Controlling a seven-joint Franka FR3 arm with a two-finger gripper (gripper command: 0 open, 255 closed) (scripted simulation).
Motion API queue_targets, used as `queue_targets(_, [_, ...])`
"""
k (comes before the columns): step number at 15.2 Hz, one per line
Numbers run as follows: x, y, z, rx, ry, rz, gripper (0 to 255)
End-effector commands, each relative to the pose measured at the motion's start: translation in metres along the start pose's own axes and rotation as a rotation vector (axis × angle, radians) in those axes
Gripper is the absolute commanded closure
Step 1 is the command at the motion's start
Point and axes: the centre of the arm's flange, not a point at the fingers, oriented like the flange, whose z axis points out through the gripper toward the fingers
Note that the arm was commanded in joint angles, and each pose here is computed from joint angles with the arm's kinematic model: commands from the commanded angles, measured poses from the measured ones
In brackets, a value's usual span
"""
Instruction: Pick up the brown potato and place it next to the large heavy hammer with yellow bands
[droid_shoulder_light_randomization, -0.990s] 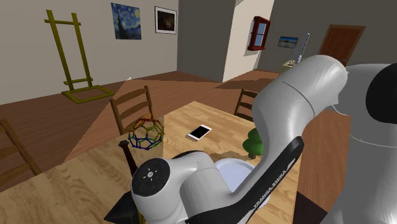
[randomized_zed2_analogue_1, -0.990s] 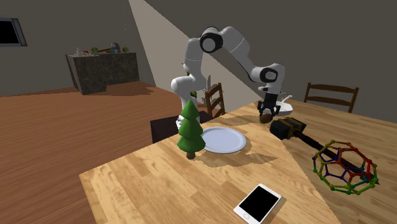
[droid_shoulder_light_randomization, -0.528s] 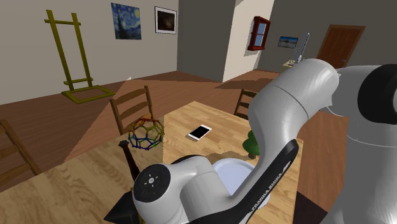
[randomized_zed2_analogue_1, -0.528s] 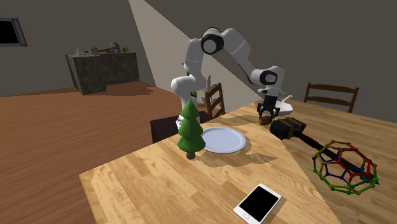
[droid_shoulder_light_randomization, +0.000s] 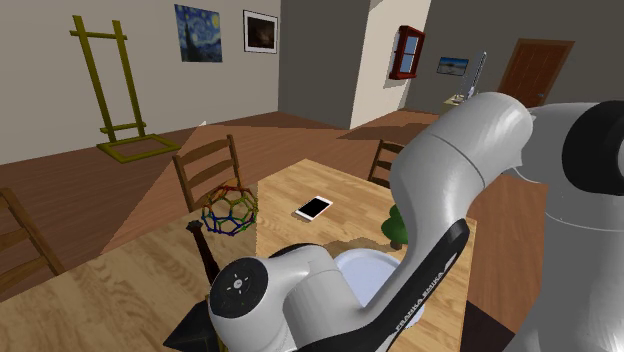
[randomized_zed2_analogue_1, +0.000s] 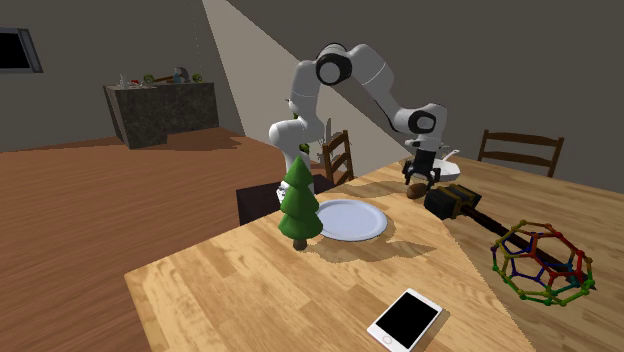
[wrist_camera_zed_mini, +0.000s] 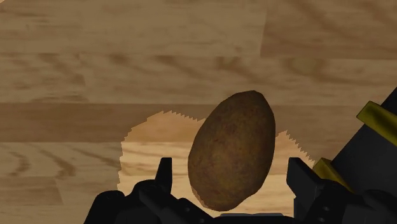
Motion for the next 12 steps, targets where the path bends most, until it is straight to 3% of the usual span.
queue_targets(1, [0.0, 0.0, -0.013, 0.0, 0.0, 0.0, 0])
queue_targets(4, [0.0, 0.0, -0.05, 0.0, 0.0, 0.0, 0])
queue_targets(12, [0.0, 0.0, -0.05, 0.0, 0.0, 0.0, 0])
